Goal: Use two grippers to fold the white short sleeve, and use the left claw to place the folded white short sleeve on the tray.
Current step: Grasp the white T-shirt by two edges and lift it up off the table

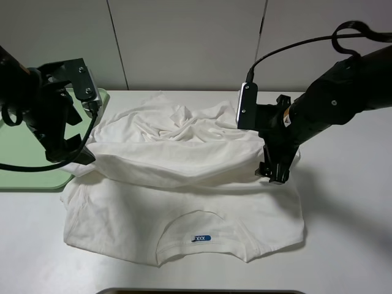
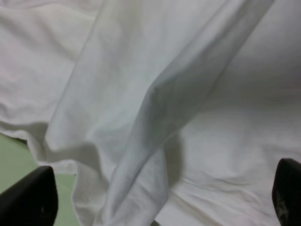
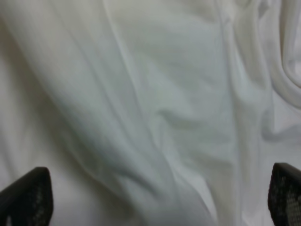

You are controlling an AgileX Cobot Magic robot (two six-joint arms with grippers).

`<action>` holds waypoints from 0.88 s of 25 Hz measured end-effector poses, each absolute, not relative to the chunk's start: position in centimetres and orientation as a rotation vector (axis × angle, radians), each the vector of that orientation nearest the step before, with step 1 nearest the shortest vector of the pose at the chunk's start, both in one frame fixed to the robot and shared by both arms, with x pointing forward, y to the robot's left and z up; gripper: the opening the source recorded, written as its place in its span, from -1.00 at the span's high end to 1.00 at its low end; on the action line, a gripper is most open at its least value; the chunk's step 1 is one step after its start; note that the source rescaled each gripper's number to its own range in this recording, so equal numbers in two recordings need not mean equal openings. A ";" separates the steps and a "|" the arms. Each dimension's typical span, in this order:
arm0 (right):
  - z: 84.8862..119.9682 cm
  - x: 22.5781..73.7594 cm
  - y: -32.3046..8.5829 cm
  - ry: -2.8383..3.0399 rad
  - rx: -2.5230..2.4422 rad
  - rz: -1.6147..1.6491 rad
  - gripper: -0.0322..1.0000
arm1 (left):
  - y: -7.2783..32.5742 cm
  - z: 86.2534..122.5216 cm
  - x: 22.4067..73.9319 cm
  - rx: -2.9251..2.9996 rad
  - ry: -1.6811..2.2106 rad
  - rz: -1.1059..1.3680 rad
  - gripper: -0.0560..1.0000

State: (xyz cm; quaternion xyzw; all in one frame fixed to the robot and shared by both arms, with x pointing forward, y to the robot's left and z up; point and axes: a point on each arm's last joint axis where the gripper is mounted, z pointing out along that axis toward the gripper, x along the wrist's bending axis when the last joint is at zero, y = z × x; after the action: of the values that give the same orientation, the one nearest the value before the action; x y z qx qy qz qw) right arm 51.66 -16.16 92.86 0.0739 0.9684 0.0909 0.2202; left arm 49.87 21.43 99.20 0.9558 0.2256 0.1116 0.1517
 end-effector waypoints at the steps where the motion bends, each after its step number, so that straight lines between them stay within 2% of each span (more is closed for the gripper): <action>1: 92.5 51.8 -16.1 2.678 0.203 0.253 -1.00 | 21.4 99.1 49.9 2.746 0.641 0.320 -0.81; 5: 91.6 52.1 -15.9 2.684 0.192 0.254 -0.99 | 21.4 99.1 49.9 2.748 0.636 0.319 -0.81; 7: 90.2 52.0 -16.0 2.730 0.184 0.211 -0.31 | 21.4 99.0 49.9 2.749 0.633 0.317 -0.81; 8: 89.8 51.9 -16.1 2.751 0.186 0.189 0.19 | 21.4 99.0 50.0 2.751 0.627 0.318 -0.81; 9: 89.6 51.8 -16.2 2.768 0.192 0.167 0.53 | 21.4 99.0 50.0 2.751 0.626 0.318 -0.81; 10: 89.5 51.7 -16.3 2.781 0.185 0.146 0.81 | 21.4 99.0 50.0 2.756 0.608 0.322 -0.81; 11: 89.5 51.7 -16.3 2.784 0.177 0.135 0.93 | 21.4 99.0 50.0 2.764 0.582 0.327 -0.80; 18: 89.5 51.7 -16.5 2.783 0.175 0.112 0.94 | 21.2 98.9 50.0 2.780 0.478 0.329 -0.77; 22: 89.5 51.7 -16.5 2.789 0.178 0.103 0.94 | 21.0 97.1 50.5 2.808 0.482 0.246 -0.77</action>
State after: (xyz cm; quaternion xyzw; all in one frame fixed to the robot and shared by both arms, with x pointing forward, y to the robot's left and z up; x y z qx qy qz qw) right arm 51.67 -16.55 89.48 0.0626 0.9825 0.0364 0.1716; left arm 50.53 21.02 97.06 0.9721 0.1671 0.0853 0.1407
